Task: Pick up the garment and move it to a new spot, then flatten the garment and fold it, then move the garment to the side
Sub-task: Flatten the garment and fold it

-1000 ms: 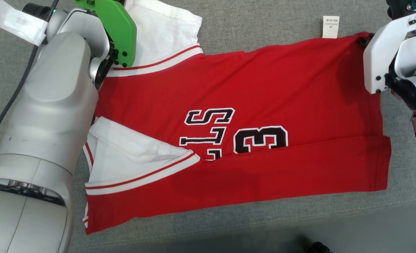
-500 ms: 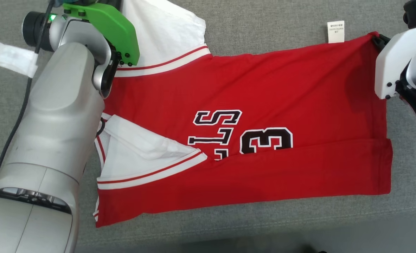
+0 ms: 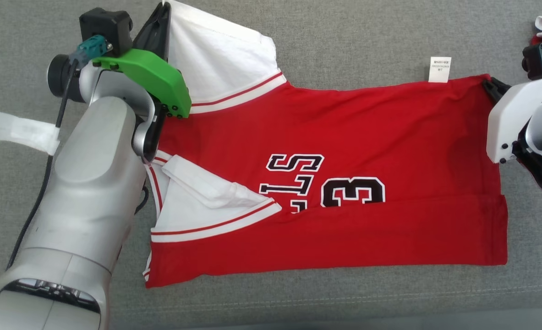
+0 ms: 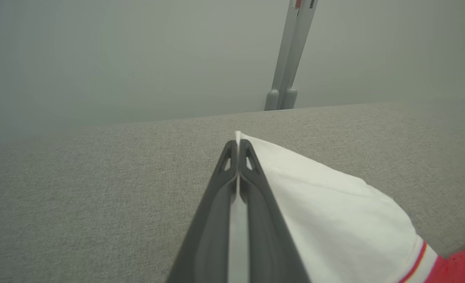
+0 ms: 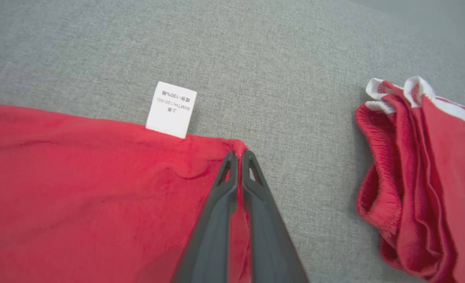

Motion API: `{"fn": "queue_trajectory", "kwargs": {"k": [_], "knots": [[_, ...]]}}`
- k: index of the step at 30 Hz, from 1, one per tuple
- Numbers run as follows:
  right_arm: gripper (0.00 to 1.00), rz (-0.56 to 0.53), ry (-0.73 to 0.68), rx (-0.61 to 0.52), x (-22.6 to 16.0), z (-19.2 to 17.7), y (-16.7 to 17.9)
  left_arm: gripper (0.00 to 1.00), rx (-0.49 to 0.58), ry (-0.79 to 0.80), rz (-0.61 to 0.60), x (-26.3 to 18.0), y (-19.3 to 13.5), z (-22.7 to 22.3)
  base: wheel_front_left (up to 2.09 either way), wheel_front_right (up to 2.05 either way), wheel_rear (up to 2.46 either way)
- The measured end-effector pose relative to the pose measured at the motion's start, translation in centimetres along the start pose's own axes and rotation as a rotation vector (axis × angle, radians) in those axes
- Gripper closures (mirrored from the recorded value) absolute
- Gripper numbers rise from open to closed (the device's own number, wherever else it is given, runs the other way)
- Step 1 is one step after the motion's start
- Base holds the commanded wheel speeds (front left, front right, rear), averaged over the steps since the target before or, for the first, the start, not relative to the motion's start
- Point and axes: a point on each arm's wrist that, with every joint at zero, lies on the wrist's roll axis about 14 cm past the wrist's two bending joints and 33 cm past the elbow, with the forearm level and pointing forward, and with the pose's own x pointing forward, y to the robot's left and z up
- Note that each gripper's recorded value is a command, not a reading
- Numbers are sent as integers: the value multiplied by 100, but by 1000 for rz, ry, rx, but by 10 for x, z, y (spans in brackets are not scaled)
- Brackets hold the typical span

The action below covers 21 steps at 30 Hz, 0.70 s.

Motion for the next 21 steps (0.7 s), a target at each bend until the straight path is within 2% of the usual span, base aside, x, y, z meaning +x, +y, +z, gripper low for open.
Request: {"fn": "queue_trajectory", "kwargs": {"k": [7,13,21], "knots": [[100,26,-52,-64,-20,0,6,100,-40,-64,39,-40,4,6,0,0,0],[100,63,-63,-127,-38,-7,9,100,-53,-29,71,-84,2,-10,0,0,0],[100,81,-62,-187,-59,-14,5,100,-125,5,124,-136,-4,-21,0,0,0]]}}
